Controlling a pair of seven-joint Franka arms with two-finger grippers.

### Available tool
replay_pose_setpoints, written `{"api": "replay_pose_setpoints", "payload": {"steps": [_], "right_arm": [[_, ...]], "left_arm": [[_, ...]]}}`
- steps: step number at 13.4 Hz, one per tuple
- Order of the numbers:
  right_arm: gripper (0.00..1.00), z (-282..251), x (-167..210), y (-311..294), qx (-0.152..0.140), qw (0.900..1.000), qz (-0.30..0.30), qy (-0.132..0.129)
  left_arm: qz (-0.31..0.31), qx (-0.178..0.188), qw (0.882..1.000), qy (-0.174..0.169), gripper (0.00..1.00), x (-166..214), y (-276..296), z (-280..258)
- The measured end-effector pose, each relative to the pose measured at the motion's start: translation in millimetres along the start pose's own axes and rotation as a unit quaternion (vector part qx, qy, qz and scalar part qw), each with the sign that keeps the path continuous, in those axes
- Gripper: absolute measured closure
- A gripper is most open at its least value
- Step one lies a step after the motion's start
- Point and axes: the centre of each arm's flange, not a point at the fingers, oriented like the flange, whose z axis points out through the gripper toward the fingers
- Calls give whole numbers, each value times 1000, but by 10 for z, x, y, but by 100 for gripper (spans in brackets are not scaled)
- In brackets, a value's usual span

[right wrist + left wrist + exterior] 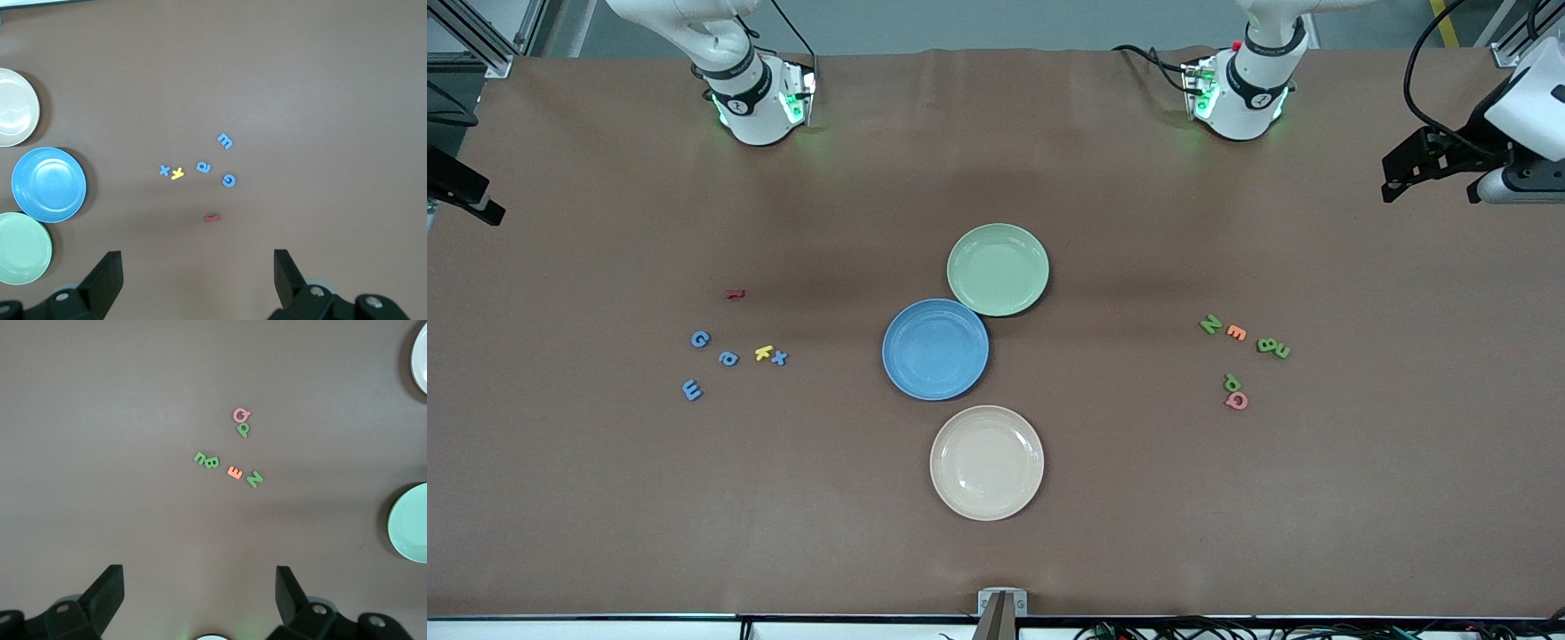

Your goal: Sort letters by color into matching plates

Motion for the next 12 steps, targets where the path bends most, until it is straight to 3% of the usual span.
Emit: {"api": "replay_pose_setpoints", "payload": {"steps": [7,10,12], "right_arm": [[0,34,-28,3,1,1000,0,-15],[0,336,-18,-149,3,998,-12,-61],[0,896,107,-391,0,996,-31,-80]], "left_arm": [[0,-1,1000,-13,0,75,1,127],[-1,-2,999,-41,0,243,-23,430],[-6,-1,998,-59,0,383,-70,696]]}}
